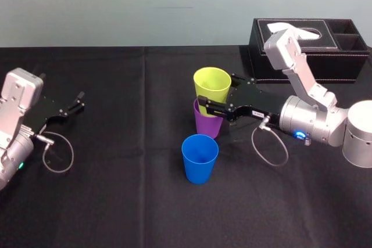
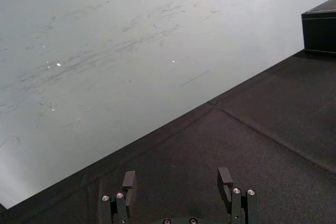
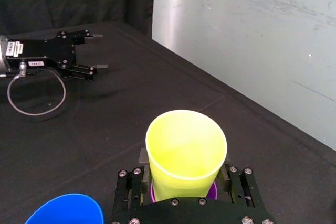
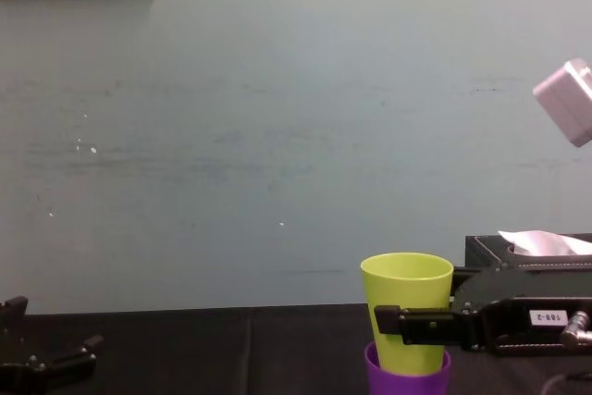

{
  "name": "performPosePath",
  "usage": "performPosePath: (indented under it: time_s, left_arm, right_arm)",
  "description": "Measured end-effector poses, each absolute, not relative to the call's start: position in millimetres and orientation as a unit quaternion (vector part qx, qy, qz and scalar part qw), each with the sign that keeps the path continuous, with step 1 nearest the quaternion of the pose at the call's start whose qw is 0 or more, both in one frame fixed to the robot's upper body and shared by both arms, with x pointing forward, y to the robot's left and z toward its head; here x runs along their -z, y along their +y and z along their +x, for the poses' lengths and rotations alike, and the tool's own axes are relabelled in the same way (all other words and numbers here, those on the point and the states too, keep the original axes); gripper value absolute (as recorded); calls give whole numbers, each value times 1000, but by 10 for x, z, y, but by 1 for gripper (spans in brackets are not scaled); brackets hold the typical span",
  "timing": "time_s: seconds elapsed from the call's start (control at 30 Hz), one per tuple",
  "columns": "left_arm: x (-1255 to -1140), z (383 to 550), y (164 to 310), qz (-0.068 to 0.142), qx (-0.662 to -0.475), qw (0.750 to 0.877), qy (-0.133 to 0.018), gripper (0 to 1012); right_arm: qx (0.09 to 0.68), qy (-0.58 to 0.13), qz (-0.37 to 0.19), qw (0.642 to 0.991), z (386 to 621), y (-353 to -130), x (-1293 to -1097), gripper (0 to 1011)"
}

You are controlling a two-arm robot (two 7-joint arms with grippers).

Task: Stack the three plastic cups sequentially using one hand.

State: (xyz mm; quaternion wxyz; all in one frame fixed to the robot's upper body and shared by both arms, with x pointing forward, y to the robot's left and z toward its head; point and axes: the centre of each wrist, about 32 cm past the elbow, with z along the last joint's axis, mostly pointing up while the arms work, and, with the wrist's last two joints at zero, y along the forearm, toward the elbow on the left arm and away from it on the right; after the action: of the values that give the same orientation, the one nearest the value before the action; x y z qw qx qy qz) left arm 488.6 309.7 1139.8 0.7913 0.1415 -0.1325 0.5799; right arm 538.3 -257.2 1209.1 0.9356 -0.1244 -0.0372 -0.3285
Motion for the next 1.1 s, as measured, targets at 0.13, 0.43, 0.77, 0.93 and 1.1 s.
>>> performPosePath:
  time_s: [0.13, 0.43, 0.77, 0.93, 1.1]
  left_arm:
    - [-11398, 4886, 3097, 142, -580, 791, -132, 1012]
    - [-11398, 4886, 3097, 142, -580, 791, -132, 1011]
    - [-11398, 4886, 3097, 142, -580, 791, -132, 1011]
    - [-11398, 4886, 3097, 141, -580, 791, -132, 1011]
    - [-11398, 4886, 3097, 141, -580, 791, -132, 1011]
  right_arm:
    - [328, -36, -125, 936, 5387, -2576, -12068, 734]
    - [327, -35, -126, 936, 5386, -2578, -12052, 734]
    - [327, -35, -126, 936, 5384, -2578, -12057, 796]
    - [327, -35, -126, 936, 5384, -2580, -12059, 932]
    - [328, -35, -126, 936, 5384, -2581, -12062, 1003]
